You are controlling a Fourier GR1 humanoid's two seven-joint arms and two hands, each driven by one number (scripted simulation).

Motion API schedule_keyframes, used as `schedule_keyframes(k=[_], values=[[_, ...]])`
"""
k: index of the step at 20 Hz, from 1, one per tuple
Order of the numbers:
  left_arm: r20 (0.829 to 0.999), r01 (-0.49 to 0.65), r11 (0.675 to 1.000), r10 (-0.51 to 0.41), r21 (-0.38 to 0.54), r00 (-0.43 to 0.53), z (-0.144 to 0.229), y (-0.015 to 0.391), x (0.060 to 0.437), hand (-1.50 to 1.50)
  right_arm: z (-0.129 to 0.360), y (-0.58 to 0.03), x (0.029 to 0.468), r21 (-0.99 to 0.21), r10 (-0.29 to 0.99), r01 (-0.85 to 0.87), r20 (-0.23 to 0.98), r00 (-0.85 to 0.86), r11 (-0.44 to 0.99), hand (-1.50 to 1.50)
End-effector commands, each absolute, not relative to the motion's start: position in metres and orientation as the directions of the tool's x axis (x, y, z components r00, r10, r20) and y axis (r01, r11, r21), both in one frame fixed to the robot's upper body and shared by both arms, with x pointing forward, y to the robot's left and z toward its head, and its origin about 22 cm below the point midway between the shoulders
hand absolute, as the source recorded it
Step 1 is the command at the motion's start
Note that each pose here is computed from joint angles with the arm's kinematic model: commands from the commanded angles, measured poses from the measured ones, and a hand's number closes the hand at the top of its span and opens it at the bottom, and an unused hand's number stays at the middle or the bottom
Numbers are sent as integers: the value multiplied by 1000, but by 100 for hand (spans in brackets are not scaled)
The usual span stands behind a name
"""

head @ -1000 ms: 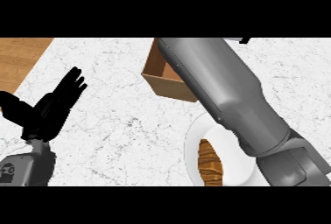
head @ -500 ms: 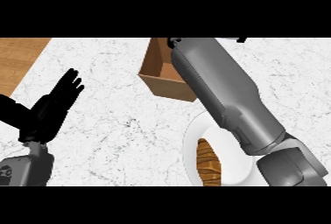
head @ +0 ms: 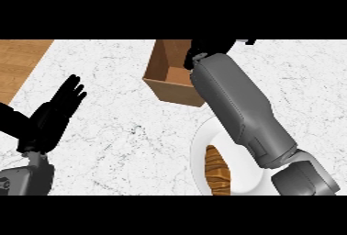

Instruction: Pick the cupcake from the plate and place it in the cardboard box

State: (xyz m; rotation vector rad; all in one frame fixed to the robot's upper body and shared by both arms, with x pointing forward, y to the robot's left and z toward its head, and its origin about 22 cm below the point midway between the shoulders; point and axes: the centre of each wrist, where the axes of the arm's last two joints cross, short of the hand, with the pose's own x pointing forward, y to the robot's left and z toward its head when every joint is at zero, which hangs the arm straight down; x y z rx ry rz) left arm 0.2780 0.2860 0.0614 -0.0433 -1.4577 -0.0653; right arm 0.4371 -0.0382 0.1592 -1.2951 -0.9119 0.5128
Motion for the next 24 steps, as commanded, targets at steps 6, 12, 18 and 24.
schedule_keyframes(k=[6, 12, 18, 24], values=[[993, 21, 1000, -24, 22, 116, 53, 298, 272, 0, 177, -23, 426, -694, 584, 578, 702, 408, 430, -150], [991, 1, 1000, 4, -4, 136, 50, 298, 272, 0, 183, -25, 420, -501, 464, 711, 843, 273, 494, -150], [992, -47, 999, 8, -2, 126, 52, 312, 261, 0, 172, -35, 413, -411, 388, 755, 894, 224, 511, -150], [989, -52, 999, -4, 12, 147, 55, 316, 253, 0, 142, -38, 382, -424, 404, 728, 888, 218, 539, -150]])
